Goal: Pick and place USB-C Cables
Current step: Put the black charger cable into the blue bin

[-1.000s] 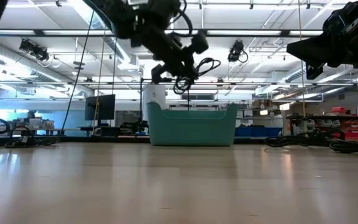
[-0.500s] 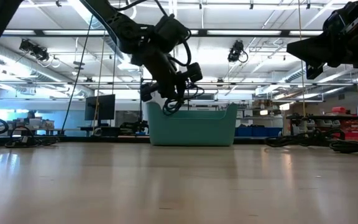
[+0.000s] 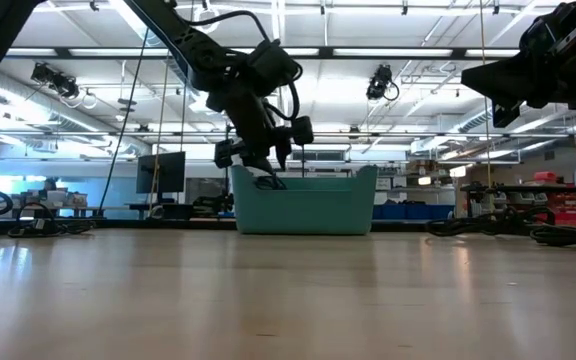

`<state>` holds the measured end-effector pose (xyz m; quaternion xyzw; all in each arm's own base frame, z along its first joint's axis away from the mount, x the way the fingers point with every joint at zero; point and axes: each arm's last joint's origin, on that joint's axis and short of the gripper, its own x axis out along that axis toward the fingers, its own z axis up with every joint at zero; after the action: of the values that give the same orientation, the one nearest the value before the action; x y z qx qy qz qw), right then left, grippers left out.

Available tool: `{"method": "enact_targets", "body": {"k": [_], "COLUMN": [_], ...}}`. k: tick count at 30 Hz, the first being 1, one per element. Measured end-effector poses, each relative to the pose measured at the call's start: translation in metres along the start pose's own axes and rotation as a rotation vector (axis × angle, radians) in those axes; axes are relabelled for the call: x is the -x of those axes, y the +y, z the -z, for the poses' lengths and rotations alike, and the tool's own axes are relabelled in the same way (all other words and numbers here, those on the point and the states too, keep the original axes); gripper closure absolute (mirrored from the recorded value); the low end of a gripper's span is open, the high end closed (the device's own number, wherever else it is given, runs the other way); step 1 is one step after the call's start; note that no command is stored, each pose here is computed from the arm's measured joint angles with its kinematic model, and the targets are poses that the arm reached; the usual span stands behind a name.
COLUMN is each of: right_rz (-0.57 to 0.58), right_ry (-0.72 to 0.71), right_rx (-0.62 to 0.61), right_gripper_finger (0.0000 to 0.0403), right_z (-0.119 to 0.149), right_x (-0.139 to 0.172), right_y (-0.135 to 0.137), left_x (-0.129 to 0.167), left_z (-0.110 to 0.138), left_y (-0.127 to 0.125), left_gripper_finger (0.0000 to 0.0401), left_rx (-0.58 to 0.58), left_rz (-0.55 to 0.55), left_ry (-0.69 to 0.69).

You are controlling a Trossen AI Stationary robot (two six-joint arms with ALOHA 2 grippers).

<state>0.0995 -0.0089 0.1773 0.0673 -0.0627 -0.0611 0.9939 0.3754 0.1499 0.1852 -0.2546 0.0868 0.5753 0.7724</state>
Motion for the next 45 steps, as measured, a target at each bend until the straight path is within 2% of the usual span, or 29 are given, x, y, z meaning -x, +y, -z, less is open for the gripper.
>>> {"method": "enact_targets", "body": {"k": [4,8,12,15,17,19,23,27,34,40,45], "right_rz": [0.0,0.0,-0.002,-0.002,-0.002,-0.002,-0.002,0.001,0.001,0.001,0.0], "right_ry": [0.0,0.0,0.0,0.0,0.0,0.0,0.0,0.0,0.0,0.0,0.0], "right_rx": [0.0,0.0,0.0,0.0,0.0,0.0,0.0,0.0,0.0,0.0,0.0], "right_gripper_finger": [0.0373,0.0373,0.0373,0.0373,0.0373,0.0373,0.0373,0.0373,0.0373,0.0373,0.0373], "right_z": [0.0,0.0,0.0,0.0,0.0,0.0,0.0,0.0,0.0,0.0,0.0], "right_x": [0.0,0.0,0.0,0.0,0.0,0.0,0.0,0.0,0.0,0.0,0.0], "right_y": [0.0,0.0,0.0,0.0,0.0,0.0,0.0,0.0,0.0,0.0,0.0], "left_x": [0.001,0.011,0.037,0.064,0.08,0.09,0.083,0.058,0.008,-0.029,-0.04], "left_z": [-0.008,-0.031,-0.058,-0.07,-0.072,-0.068,-0.05,-0.034,-0.031,-0.026,-0.027], "left_y": [-0.003,-0.008,-0.013,-0.017,-0.014,-0.011,0.001,0.005,0.004,-0.01,-0.029], "left_gripper_finger": [0.0235,0.0205,0.0196,0.0199,0.0208,0.0224,0.027,0.032,0.0392,0.0382,0.0375], "left_rx": [0.04,-0.017,-0.273,-0.516,-0.593,-0.607,-0.693,-0.701,-0.759,-0.811,-0.852], "left_rz": [0.036,0.093,0.185,0.366,0.465,0.498,0.402,0.335,0.182,0.098,0.107], "left_ry": [-0.034,-0.099,-0.145,-0.105,-0.024,0.067,0.22,0.28,0.429,0.541,0.565]}}
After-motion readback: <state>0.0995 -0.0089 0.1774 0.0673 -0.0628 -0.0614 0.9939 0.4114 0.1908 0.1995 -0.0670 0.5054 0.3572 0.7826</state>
